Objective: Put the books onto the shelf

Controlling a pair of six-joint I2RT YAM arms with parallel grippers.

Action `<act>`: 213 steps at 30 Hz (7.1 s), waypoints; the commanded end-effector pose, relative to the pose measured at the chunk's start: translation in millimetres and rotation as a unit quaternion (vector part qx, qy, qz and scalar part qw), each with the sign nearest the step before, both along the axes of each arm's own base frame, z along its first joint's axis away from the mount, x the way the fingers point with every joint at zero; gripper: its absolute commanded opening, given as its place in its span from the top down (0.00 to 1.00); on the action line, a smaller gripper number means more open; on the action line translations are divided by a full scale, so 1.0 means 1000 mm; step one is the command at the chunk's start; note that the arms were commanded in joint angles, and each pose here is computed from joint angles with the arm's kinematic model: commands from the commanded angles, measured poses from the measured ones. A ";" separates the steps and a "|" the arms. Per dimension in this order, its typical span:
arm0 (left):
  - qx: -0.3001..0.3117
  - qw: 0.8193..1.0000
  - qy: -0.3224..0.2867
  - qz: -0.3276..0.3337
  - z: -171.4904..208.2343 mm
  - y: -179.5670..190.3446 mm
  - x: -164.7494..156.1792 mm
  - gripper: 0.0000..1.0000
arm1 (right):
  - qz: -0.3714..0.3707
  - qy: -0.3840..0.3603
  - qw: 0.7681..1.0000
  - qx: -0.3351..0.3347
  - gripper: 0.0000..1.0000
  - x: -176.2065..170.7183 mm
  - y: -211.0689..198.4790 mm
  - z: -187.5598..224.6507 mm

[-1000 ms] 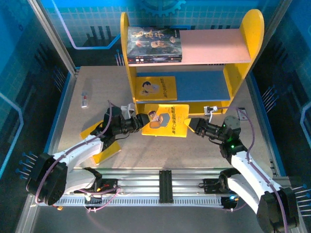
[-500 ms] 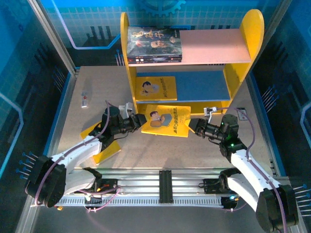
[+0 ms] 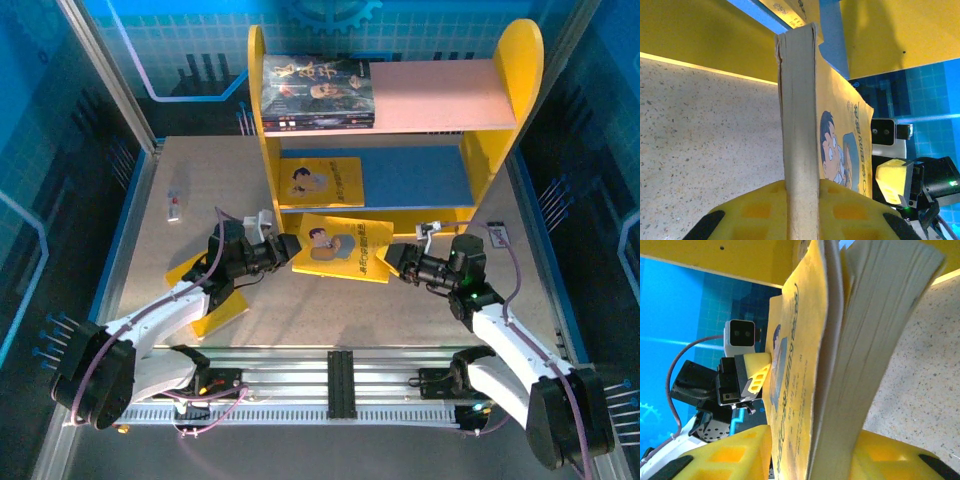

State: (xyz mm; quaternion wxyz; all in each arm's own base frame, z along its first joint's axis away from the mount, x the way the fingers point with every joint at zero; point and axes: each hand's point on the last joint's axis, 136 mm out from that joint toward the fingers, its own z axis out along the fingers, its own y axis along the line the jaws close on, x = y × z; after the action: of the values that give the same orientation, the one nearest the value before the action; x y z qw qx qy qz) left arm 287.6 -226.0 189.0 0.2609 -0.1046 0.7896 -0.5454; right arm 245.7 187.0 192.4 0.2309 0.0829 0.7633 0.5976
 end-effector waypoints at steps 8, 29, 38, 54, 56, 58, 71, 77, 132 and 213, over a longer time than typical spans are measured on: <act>-0.020 0.999 -0.043 -0.015 0.022 -0.005 -0.004 0.95 | 0.040 -0.035 0.999 -0.004 0.70 -0.003 0.020 0.017; 0.135 0.986 -0.001 0.094 0.006 0.054 -0.016 0.48 | 0.044 -0.138 0.989 -0.006 0.91 0.033 0.005 0.080; 0.176 0.977 0.023 0.119 -0.006 0.075 -0.025 0.43 | 0.035 -0.189 0.981 -0.015 0.91 0.077 -0.003 0.112; 0.198 0.971 0.035 0.134 -0.015 0.088 -0.031 0.43 | 0.089 -0.231 0.969 -0.023 0.91 0.156 0.017 0.116; 0.199 0.970 0.035 0.136 -0.014 0.089 -0.032 0.43 | 0.090 -0.230 0.969 -0.022 0.91 0.163 0.019 0.112; 0.201 0.969 0.034 0.137 -0.014 0.091 -0.032 0.43 | 0.091 -0.231 0.968 -0.019 0.91 0.168 0.020 0.111; 0.210 0.967 0.039 0.140 -0.016 0.096 -0.035 0.43 | 0.113 -0.220 0.969 -0.027 0.91 0.185 0.042 0.094; 0.213 0.966 0.040 0.143 -0.016 0.099 -0.037 0.42 | 0.120 -0.213 0.969 -0.033 0.91 0.188 0.051 0.086; 0.202 0.968 0.040 0.147 -0.014 0.105 -0.036 0.42 | 0.147 -0.155 0.976 -0.048 0.91 0.194 0.077 0.040; 0.191 0.969 0.039 0.151 -0.013 0.106 -0.039 0.43 | 0.075 -0.136 0.972 -0.178 0.76 0.188 0.060 0.037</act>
State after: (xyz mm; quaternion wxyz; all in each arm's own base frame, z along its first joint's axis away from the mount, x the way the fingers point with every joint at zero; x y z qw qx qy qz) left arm 248.9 -119.8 173.9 0.3227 -0.1950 0.8661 -0.3281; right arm 436.3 242.1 209.7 0.2526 -0.0555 0.8111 0.5246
